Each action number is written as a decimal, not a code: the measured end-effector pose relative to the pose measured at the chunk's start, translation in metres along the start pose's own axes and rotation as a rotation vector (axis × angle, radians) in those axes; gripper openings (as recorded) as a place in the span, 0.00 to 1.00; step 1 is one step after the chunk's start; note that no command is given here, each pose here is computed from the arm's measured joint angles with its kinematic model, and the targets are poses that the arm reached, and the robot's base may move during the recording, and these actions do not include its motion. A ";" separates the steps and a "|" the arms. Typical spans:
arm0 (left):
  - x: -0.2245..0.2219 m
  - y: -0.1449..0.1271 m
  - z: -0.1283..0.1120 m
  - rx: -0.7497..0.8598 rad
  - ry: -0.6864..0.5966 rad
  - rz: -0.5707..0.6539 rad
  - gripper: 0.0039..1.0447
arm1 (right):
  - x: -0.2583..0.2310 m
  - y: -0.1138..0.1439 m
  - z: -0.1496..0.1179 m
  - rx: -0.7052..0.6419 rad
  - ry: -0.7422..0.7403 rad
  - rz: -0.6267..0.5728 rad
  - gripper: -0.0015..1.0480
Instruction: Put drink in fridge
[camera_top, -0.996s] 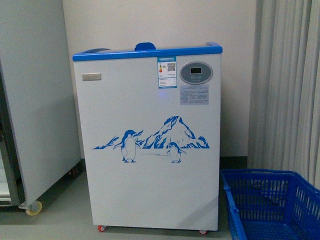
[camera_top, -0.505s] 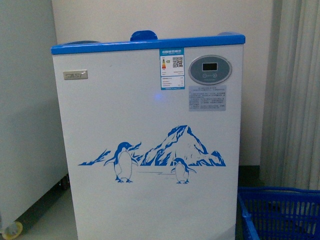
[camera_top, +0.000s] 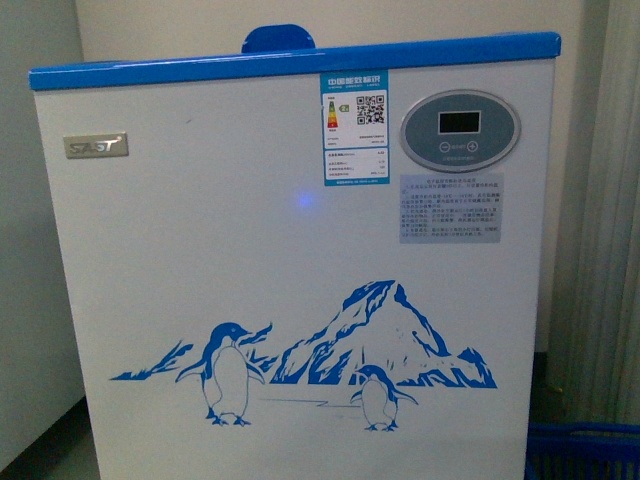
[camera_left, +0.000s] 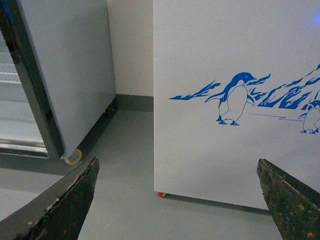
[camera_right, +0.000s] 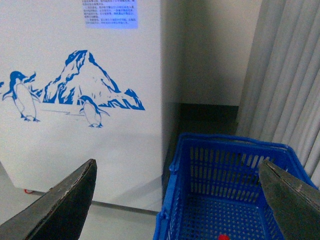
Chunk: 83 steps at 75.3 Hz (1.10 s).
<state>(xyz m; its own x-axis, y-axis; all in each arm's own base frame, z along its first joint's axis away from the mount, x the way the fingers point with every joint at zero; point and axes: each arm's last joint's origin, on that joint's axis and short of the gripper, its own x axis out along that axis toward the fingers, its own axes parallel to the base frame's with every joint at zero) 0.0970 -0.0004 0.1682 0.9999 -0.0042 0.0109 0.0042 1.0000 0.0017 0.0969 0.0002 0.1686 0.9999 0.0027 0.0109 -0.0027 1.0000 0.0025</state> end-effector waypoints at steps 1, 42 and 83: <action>0.000 0.000 0.000 0.000 0.000 0.000 0.92 | 0.000 0.000 0.000 0.000 0.000 0.000 0.93; 0.000 0.000 0.000 0.000 0.001 0.000 0.92 | 0.005 -0.006 -0.001 0.069 0.320 -0.185 0.93; 0.000 0.000 0.000 0.000 0.001 0.000 0.92 | 0.152 -0.113 -0.160 0.205 0.945 -0.459 0.93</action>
<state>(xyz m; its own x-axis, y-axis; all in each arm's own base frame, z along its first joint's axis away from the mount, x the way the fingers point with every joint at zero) 0.0971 -0.0004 0.1682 0.9999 -0.0042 0.0101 0.0042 1.0000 0.0017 0.2505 -0.1116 0.0104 0.5080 -0.2852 -0.8128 0.4622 0.8865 -0.0222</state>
